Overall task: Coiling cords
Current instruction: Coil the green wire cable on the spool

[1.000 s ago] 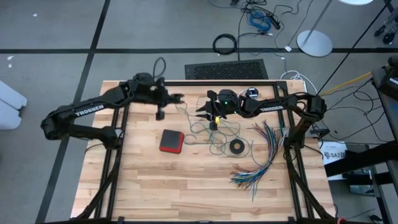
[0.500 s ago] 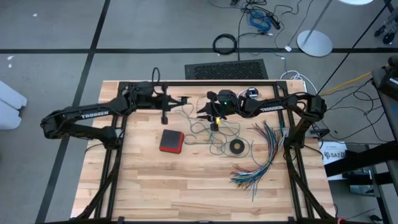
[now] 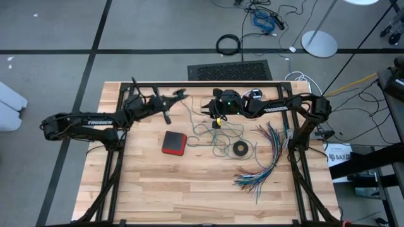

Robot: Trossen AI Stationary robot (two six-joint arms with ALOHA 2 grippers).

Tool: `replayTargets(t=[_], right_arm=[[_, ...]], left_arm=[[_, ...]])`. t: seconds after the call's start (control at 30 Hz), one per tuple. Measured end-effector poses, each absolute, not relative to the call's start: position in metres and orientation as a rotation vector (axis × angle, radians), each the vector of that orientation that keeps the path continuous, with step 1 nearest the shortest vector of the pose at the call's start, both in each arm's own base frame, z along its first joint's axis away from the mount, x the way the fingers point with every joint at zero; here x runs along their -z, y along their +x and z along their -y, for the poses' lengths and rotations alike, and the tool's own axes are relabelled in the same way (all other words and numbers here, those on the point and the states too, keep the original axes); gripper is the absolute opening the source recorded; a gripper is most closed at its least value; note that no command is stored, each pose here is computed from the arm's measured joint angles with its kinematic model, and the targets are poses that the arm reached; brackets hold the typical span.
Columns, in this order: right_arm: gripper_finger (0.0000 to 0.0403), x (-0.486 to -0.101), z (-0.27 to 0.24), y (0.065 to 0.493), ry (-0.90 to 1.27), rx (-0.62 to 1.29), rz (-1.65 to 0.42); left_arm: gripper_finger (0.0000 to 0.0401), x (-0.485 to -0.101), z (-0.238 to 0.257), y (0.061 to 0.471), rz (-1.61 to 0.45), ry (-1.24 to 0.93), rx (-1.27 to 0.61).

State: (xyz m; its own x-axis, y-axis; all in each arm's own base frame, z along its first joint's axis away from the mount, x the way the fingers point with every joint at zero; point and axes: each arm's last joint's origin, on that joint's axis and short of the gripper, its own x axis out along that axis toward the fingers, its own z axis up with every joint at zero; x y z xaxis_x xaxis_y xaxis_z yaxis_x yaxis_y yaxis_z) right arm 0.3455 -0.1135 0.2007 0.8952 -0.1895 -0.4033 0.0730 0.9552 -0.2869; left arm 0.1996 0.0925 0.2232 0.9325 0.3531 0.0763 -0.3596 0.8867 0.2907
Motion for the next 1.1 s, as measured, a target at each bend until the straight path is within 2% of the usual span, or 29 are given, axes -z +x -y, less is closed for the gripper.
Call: replayTargets(t=[0.2, 0.53, 0.87, 0.97, 1.1], right_arm=[[0.0089, -0.204, 0.113, 0.347, -0.270, 0.113, -0.398], [0.0089, -0.213, 0.114, 0.345, -0.165, -0.259, -0.227], [0.0089, -0.219, 0.125, 0.336, -0.112, -0.525, -0.124], [0.0089, -0.224, 0.125, 0.337, -0.104, -0.526, -0.090], [0.0089, -0.231, 0.127, 0.339, -0.100, -0.439, -0.047]], left_arm=[[0.0000, -0.210, -0.082, 0.196, 0.027, 0.311, -0.201], [0.0000, -0.214, -0.072, 0.195, 0.119, 0.313, 0.094], [0.0000, -0.224, -0.068, 0.194, 0.236, 0.313, 0.191], [0.0000, -0.222, -0.069, 0.196, 0.227, 0.284, 0.203], [0.0000, -0.214, -0.068, 0.202, 0.193, 0.259, 0.172]])
